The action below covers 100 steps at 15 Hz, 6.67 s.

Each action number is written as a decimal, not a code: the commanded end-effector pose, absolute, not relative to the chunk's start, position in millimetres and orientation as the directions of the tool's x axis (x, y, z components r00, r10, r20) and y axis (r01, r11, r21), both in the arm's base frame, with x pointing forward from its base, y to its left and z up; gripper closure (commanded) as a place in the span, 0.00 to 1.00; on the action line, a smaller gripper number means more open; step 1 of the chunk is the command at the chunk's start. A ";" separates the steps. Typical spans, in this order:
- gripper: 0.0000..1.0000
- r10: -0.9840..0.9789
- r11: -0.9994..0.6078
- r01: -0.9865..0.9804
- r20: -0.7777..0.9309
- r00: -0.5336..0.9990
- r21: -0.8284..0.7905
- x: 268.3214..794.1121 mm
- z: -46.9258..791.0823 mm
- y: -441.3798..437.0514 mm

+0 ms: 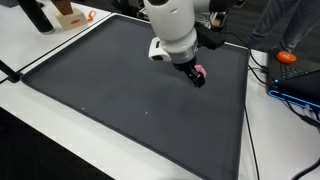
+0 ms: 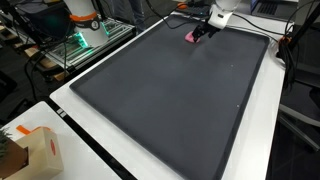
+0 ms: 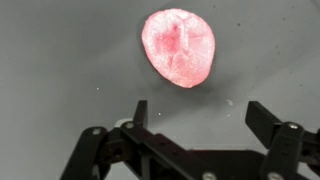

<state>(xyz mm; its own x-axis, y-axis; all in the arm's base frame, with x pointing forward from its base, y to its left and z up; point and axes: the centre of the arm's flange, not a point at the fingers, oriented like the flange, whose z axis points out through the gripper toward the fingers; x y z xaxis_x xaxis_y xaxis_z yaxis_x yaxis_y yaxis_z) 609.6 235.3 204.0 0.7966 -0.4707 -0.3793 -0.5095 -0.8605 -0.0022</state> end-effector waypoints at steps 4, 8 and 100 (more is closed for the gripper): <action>0.00 -0.692 -0.635 -0.772 -0.418 0.588 -0.036 564.8 209.0 199.0; 0.00 -0.737 -0.536 -0.843 -0.470 0.486 -0.031 547.8 209.9 185.5; 0.00 0.212 -0.976 0.205 -0.094 0.973 -0.074 511.3 218.2 281.4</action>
